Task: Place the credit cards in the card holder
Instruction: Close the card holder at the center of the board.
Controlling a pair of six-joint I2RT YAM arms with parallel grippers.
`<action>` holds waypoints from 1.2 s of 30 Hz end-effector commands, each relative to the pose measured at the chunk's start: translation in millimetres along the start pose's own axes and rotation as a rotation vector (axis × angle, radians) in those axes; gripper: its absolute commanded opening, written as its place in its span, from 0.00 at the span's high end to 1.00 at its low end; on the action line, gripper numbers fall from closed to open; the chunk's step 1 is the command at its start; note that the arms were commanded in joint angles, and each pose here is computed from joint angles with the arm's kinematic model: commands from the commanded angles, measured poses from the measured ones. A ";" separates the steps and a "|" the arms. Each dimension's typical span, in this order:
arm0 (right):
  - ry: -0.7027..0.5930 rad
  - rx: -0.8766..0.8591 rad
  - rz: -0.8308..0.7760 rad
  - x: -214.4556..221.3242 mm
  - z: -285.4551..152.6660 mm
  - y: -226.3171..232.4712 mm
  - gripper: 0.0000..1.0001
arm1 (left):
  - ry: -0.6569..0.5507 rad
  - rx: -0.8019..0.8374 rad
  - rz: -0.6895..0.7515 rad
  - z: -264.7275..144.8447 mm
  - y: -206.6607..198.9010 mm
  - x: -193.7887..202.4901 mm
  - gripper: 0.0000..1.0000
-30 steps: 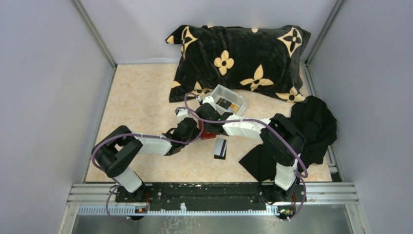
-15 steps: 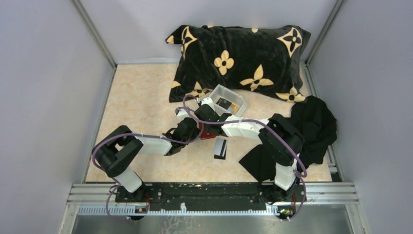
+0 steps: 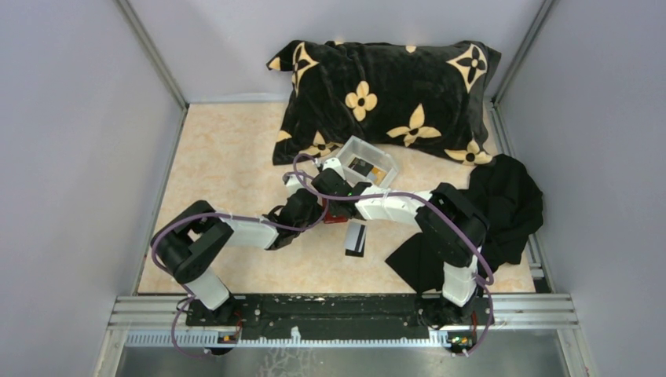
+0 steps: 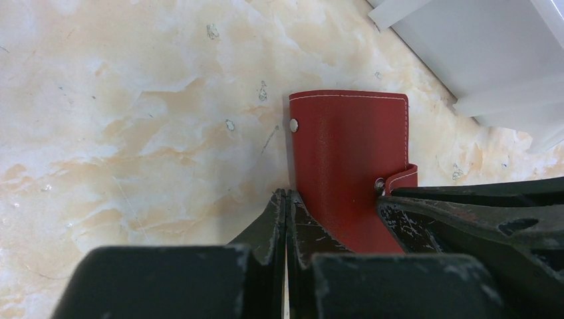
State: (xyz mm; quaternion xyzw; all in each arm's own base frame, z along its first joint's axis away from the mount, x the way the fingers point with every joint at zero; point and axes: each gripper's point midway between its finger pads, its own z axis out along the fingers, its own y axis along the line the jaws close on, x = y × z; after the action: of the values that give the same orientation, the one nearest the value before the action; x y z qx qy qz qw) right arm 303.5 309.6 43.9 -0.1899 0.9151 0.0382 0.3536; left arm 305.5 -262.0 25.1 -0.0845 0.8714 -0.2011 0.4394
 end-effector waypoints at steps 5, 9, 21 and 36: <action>-0.039 -0.036 0.027 -19.0 -2.7 19.8 0.93 | 0.075 0.027 0.012 1.9 -3.2 19.5 1.00; -0.045 -0.027 0.026 -20.8 -1.8 18.9 0.96 | 0.080 0.030 0.012 2.3 -3.3 21.2 1.00; -0.061 0.015 0.034 -26.7 -0.3 5.5 0.98 | 0.089 0.037 0.015 3.1 -5.1 23.4 1.00; -0.044 0.042 0.043 -25.4 7.9 -8.6 0.98 | 0.088 0.037 0.021 4.9 -6.7 22.8 1.00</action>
State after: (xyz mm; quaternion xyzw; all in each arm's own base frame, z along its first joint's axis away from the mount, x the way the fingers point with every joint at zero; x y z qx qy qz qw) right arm 314.1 301.0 45.8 -0.1728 0.9168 0.0216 0.3594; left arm 305.7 -274.5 24.8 -0.0752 0.8704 -0.2243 0.4318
